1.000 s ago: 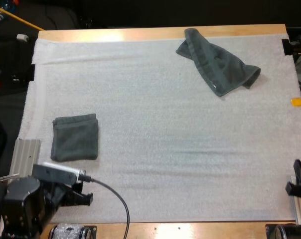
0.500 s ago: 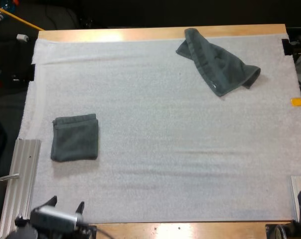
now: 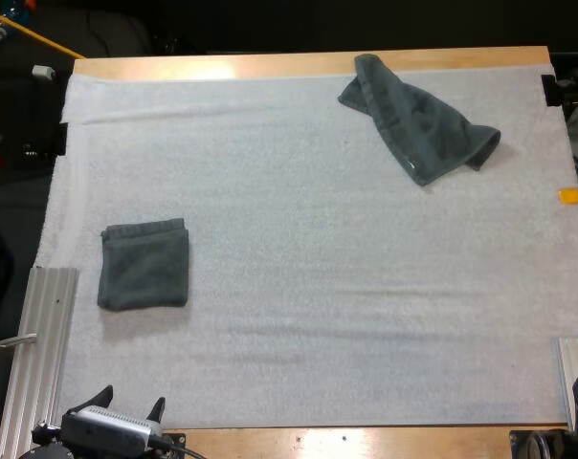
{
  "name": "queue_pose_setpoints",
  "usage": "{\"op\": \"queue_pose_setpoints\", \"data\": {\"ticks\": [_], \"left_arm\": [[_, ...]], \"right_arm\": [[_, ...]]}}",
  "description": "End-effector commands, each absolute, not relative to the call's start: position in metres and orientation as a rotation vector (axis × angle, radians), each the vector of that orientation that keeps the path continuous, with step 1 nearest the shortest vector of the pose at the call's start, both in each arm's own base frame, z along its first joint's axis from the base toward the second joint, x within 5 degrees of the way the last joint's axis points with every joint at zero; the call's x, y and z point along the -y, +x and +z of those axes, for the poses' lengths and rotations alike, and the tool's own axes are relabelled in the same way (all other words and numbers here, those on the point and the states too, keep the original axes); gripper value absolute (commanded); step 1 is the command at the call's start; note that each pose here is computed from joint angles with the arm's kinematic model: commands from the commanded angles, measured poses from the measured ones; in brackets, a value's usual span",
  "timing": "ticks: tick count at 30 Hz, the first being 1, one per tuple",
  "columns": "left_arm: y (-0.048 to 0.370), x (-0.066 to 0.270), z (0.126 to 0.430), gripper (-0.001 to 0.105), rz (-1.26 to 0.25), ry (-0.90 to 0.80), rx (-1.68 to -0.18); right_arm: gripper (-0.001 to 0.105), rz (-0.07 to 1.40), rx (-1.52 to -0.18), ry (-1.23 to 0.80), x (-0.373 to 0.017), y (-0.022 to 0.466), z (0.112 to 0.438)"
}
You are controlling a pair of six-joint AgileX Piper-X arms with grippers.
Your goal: Pick towel from pile, fold and stack
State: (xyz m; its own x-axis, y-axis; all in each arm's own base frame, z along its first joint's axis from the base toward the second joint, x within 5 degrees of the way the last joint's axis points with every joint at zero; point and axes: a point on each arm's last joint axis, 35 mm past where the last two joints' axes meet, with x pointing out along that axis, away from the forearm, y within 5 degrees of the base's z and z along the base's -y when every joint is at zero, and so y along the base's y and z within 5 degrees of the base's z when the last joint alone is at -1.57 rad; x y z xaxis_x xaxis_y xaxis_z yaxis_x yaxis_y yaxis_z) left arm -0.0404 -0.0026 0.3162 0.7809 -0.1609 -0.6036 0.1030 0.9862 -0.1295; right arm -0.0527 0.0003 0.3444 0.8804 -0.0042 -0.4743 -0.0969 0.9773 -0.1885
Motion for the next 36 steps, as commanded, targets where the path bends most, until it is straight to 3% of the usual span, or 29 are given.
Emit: {"op": "queue_pose_setpoints", "data": {"ticks": [1,6,11,19,24,36], "left_arm": [[-0.039,0.003,0.316,0.060,-0.148,-0.091,-0.684],[-0.033,0.003,0.323,0.060,-0.153,-0.088,-0.599],[-0.023,0.004,0.342,0.060,-0.163,-0.077,-0.405],[-0.014,0.004,0.361,0.060,-0.171,-0.070,-0.206],[-0.002,0.004,0.349,0.060,-0.170,-0.071,-0.232],[0.022,0.006,0.307,0.060,-0.164,-0.076,-0.372]], "right_arm": [[0.061,0.036,-0.492,-0.219,0.000,-0.049,0.347],[0.061,0.023,-0.382,-0.221,0.000,-0.044,0.358],[0.061,0.008,-0.246,-0.223,0.000,-0.039,0.372],[0.061,-0.005,-0.135,-0.221,0.000,-0.036,0.384],[0.061,-0.005,-0.138,-0.221,0.000,-0.024,0.376],[0.061,0.016,-0.321,-0.219,0.001,0.016,0.320]]}}
